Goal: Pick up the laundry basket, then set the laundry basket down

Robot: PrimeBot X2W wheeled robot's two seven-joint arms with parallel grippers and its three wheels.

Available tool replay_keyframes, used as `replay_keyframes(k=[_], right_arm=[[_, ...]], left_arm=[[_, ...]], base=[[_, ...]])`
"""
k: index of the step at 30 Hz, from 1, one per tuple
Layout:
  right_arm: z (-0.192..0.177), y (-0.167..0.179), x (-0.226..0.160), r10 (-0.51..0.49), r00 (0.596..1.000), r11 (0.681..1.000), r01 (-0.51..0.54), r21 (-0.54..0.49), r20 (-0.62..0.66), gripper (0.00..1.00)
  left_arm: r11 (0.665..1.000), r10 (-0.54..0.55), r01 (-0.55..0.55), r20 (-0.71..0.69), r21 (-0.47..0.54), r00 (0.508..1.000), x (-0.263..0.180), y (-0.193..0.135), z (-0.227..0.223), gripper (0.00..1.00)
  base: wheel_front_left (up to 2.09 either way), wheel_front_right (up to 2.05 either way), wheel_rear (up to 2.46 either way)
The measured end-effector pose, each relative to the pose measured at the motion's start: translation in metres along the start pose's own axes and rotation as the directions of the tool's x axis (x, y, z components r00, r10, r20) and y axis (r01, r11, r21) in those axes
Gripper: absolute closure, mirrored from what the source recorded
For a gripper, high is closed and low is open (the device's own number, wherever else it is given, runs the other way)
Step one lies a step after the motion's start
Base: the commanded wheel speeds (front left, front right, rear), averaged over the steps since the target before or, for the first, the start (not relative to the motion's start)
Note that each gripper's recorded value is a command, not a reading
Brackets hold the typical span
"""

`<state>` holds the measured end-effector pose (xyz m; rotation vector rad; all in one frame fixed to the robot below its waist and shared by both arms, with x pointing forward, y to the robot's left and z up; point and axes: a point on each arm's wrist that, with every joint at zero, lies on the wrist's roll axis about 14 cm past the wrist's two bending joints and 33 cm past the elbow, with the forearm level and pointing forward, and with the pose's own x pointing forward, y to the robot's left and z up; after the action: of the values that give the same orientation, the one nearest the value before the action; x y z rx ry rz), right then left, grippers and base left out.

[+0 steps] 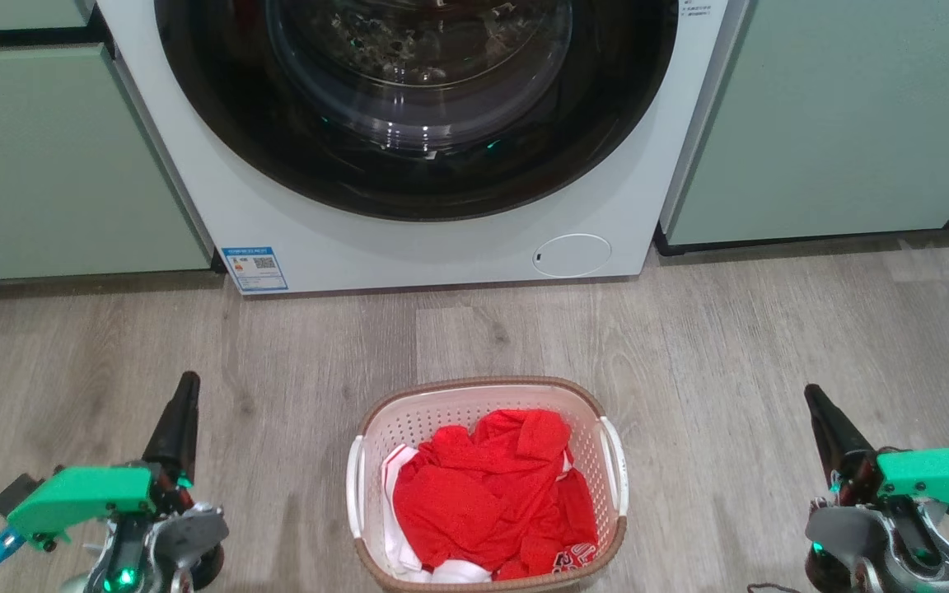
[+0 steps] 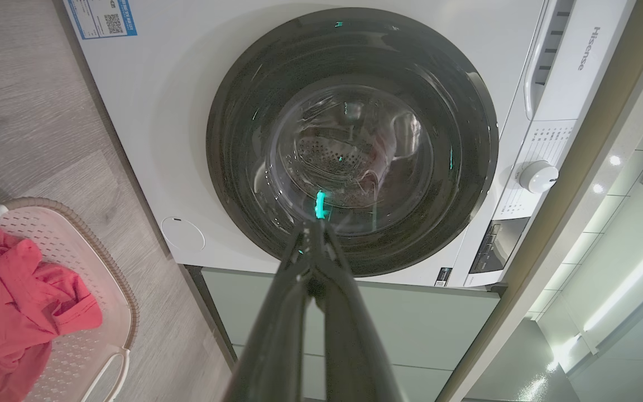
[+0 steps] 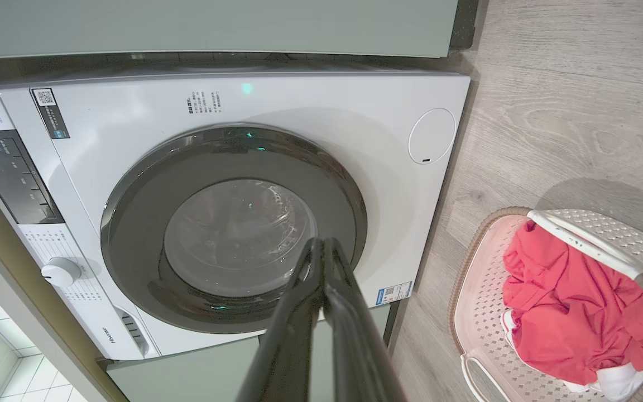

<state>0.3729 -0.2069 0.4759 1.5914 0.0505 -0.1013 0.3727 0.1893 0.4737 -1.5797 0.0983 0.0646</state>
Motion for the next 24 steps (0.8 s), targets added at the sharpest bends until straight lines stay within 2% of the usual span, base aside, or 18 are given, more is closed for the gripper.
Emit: replay_keyframes(k=[24], right_arm=[[0.0000,0.0000,0.0000,0.000,1.000,1.000,0.000,0.000,0.000,1.00]], left_arm=[[1.000,0.000,0.000,0.000,0.000,1.000,0.0000,0.0000,0.0000,1.00]], base=[[0.00,0.00,0.00]])
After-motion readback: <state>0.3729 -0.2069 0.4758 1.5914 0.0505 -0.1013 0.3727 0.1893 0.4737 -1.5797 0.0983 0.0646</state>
